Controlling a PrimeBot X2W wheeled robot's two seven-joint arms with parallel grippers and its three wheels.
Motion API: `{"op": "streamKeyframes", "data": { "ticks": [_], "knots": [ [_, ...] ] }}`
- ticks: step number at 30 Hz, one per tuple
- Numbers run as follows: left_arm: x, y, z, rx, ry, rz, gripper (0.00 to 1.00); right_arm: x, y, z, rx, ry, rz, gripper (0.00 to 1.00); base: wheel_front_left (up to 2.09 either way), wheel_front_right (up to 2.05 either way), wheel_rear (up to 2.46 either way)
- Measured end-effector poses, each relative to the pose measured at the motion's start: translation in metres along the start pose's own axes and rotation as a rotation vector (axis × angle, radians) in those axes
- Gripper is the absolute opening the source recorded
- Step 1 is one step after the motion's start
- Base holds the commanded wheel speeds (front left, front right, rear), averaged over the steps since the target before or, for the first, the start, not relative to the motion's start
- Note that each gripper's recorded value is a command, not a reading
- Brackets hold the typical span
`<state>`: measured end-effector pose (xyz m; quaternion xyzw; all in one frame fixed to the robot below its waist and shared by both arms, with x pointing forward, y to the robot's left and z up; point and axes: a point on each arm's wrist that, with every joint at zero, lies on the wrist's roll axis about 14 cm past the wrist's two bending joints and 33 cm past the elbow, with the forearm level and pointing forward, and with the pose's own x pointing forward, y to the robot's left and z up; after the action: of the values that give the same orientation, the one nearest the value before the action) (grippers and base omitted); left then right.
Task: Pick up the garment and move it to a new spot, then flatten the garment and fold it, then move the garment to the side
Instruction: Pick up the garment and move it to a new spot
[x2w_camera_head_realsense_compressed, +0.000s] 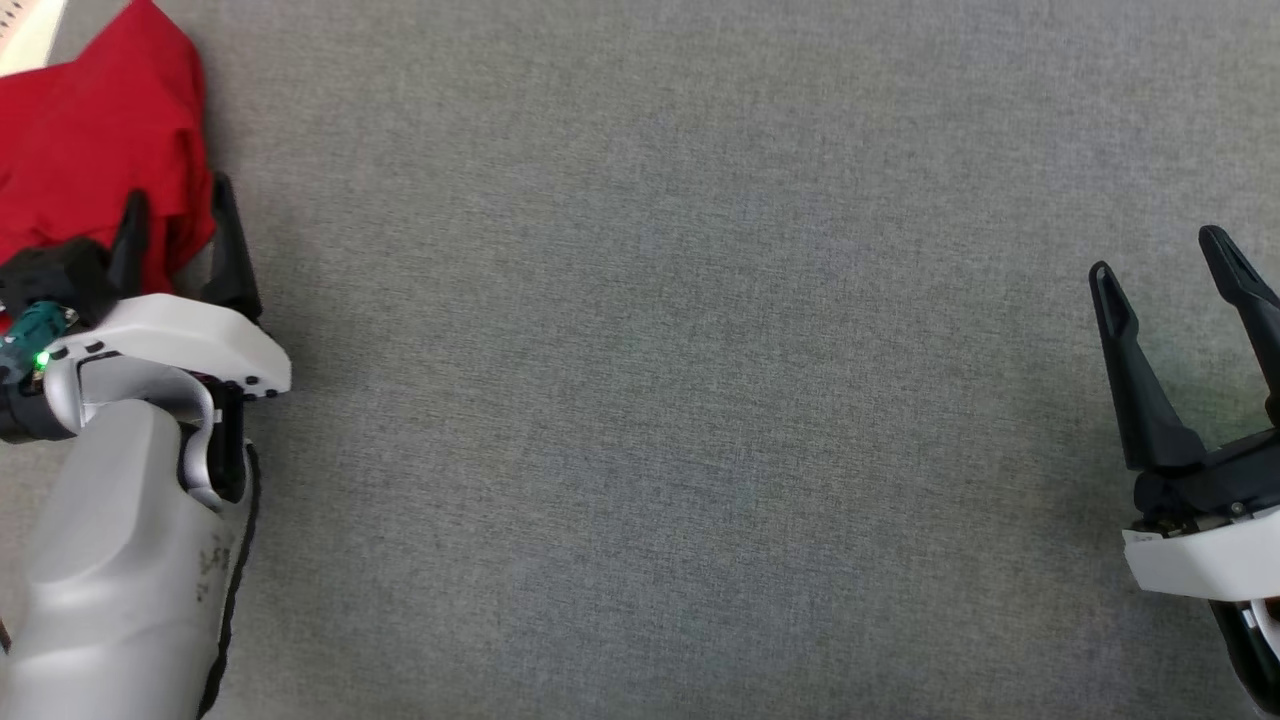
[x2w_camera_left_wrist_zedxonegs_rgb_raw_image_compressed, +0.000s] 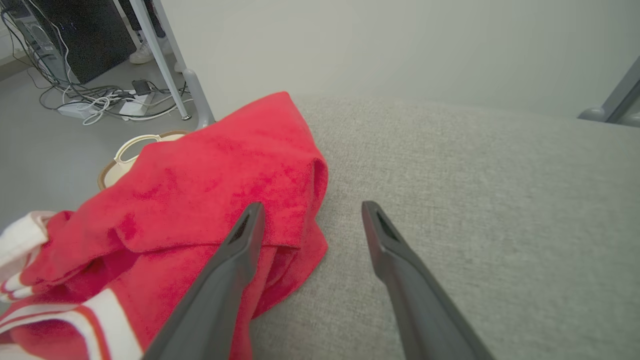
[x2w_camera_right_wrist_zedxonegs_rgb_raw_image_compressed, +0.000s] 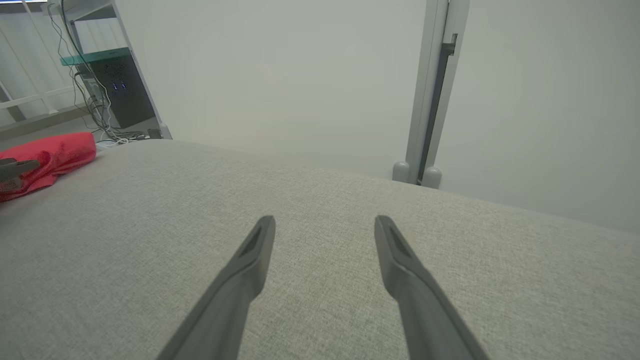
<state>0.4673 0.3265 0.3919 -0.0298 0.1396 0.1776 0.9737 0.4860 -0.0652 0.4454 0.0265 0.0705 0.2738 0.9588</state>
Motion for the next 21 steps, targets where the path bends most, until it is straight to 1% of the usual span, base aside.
{"op": "streamKeyframes", "data": {
  "ticks": [2,5,7,8,10,13,17,21],
  "knots": [
    [0.008,0.012,-0.023,0.005,0.076,0.033,1.00,0.003,-0.005,-0.011,0.010,0.017,-0.007,1.00,0.00,0.00,0.00],
    [0.016,0.021,-0.050,0.013,0.168,0.067,1.00,0.003,-0.013,-0.022,0.019,0.036,-0.025,1.00,0.00,0.00,0.00],
    [0.022,0.026,-0.054,0.020,0.190,0.078,1.00,0.002,-0.017,-0.028,0.024,0.047,-0.038,1.00,0.00,0.00,0.00],
    [0.027,0.027,-0.056,0.020,0.199,0.084,0.73,0.002,-0.020,-0.031,0.029,0.049,-0.047,1.00,0.00,0.00,0.00],
    [0.028,0.029,-0.054,0.019,0.198,0.087,0.00,0.001,-0.020,-0.031,0.035,0.047,-0.051,1.00,0.00,0.00,0.00],
    [0.030,0.028,-0.043,0.024,0.166,0.084,0.00,0.000,-0.020,-0.031,0.038,0.045,-0.056,1.00,0.00,0.00,0.00],
    [0.030,0.021,-0.001,0.024,0.025,0.055,0.00,-0.002,-0.019,-0.020,0.031,0.018,-0.062,1.00,0.00,0.00,0.00],
    [0.013,0.014,0.031,0.016,-0.092,0.031,0.00,-0.007,-0.016,-0.004,0.021,-0.019,-0.067,1.00,0.00,0.00,0.00]
  ]
}}
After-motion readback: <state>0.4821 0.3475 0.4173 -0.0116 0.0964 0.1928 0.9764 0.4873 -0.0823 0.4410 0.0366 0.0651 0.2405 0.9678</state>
